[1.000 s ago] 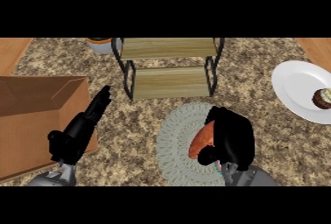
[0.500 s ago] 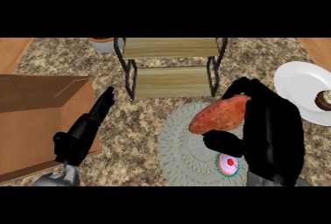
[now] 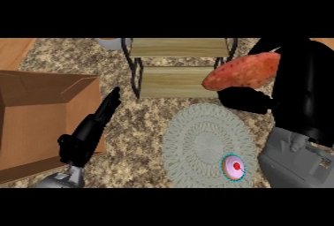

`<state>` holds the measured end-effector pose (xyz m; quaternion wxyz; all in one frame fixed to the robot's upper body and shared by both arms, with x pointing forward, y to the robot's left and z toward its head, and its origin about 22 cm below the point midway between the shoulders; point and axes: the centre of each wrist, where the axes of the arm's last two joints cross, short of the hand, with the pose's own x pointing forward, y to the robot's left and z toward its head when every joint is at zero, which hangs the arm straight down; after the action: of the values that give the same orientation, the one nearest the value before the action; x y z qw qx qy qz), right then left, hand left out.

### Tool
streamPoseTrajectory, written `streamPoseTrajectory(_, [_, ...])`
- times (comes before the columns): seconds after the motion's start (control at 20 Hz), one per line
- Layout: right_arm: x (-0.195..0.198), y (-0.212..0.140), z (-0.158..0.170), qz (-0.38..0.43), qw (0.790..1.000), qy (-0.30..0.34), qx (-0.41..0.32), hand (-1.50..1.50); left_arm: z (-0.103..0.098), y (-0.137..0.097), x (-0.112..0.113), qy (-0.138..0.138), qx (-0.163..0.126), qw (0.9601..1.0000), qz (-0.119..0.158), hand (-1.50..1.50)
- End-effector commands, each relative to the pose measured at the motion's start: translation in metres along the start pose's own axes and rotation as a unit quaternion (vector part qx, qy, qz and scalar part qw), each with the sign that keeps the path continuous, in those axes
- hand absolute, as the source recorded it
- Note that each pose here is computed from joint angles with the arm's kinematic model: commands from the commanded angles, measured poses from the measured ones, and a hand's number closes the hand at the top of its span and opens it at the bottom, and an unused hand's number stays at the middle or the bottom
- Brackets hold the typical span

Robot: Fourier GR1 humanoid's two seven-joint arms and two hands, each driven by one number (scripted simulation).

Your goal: Pick the sweet potato from the placemat and place it in the tiered shelf

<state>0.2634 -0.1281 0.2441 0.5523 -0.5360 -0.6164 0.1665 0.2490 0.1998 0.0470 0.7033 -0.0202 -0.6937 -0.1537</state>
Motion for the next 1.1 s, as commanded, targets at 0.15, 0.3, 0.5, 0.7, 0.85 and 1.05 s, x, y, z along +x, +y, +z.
streamPoseTrajectory(0.15, [0.027,-0.001,-0.055,0.014,0.998,0.057,0.004,1.50,0.011,0.026,-0.047,0.114,0.036,0.9926,-0.023,0.00])
streamPoseTrajectory(0.3, [0.015,0.001,-0.086,0.048,0.997,0.050,0.014,1.50,0.020,0.023,-0.057,0.106,0.031,0.9935,-0.025,0.00])
streamPoseTrajectory(0.5, [0.031,0.013,-0.106,0.058,0.996,0.046,0.047,1.50,0.014,0.027,-0.044,0.099,0.033,0.9941,-0.029,0.00])
streamPoseTrajectory(0.7, [0.029,0.042,-0.117,0.067,0.994,0.034,0.075,1.50,0.011,0.019,-0.047,0.102,0.019,0.9942,-0.027,0.00])
streamPoseTrajectory(0.85, [0.024,0.051,-0.136,0.066,0.993,0.053,0.088,1.50,0.009,0.008,-0.044,0.104,0.013,0.9944,-0.014,0.00])
streamPoseTrajectory(1.05, [0.029,0.073,-0.138,0.065,0.988,0.049,0.129,1.50,0.005,0.026,-0.045,0.096,0.025,0.9947,-0.027,0.00])
